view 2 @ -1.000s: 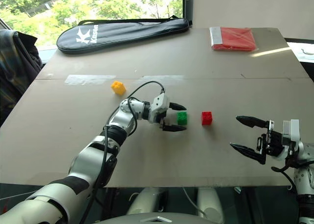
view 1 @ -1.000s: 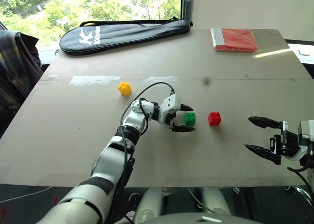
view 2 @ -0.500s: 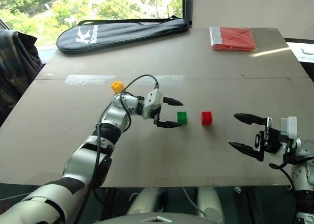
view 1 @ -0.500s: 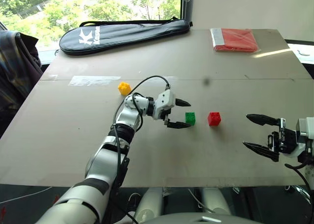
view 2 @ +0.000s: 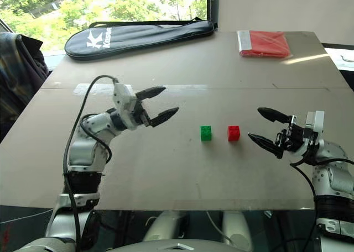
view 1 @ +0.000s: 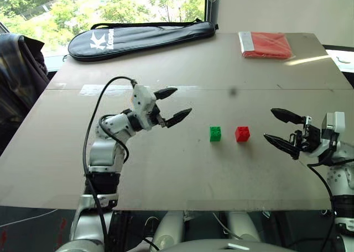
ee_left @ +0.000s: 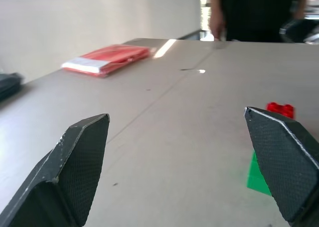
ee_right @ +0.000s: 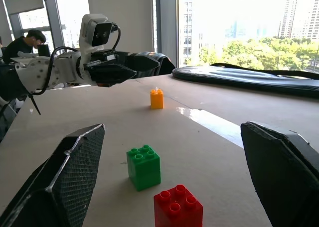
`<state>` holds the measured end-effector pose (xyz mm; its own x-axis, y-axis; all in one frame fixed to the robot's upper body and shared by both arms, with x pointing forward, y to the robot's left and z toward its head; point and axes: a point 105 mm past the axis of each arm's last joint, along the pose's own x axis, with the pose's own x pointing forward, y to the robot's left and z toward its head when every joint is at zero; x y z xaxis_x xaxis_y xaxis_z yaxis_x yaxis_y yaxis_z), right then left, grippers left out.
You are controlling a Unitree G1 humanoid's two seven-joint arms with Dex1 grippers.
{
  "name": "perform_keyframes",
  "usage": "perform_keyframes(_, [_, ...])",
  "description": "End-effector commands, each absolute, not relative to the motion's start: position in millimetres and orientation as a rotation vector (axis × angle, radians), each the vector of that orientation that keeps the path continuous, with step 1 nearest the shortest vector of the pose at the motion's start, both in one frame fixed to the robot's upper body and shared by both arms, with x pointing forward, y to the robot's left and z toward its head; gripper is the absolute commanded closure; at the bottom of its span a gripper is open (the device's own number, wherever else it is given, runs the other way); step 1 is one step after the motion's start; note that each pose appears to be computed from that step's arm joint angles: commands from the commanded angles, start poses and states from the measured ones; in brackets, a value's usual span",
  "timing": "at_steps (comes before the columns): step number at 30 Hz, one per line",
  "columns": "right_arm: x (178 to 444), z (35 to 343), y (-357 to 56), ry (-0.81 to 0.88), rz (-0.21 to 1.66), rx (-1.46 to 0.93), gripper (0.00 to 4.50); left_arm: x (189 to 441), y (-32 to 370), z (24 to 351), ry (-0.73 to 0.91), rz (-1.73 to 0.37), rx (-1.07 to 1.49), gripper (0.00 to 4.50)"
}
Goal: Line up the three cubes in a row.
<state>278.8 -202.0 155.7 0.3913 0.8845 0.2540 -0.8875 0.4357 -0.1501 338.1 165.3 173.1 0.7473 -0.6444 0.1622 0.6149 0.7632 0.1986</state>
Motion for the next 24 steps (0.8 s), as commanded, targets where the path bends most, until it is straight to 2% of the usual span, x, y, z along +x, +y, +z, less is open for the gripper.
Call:
perform_keyframes(1, [279.0, 158.0, -206.9, -0.326, 1.125, -0.007, 0.00, 338.2, 215.6, 174.9, -0.232, -0.357, 0.197, 0.07])
perform_keyframes(3, [279.8, 157.6, -208.3, -0.324, 1.124, -0.011, 0.00, 338.5, 232.7, 164.1, -0.207, -0.260, 0.198, 0.07])
perform_keyframes(8, [279.4, 154.3, -209.7, -0.312, 1.138, -0.029, 0.00, 346.0, 236.7, 139.5, -0.142, -0.262, 0.221, 0.07])
perform_keyframes(17, [277.0, 158.0, -213.1, -0.319, 1.118, -0.049, 0.00, 389.0, 249.4, 119.7, -0.052, -0.309, 0.263, 0.07])
perform_keyframes(21, [275.7, 160.5, -213.8, -0.324, 1.104, -0.061, 0.00, 400.6, 254.5, 110.1, 0.008, -0.333, 0.279, 0.07])
perform_keyframes(24, [274.3, 161.9, -215.0, -0.328, 1.087, -0.066, 0.00, 410.7, 253.4, 111.2, 0.018, -0.331, 0.179, 0.07])
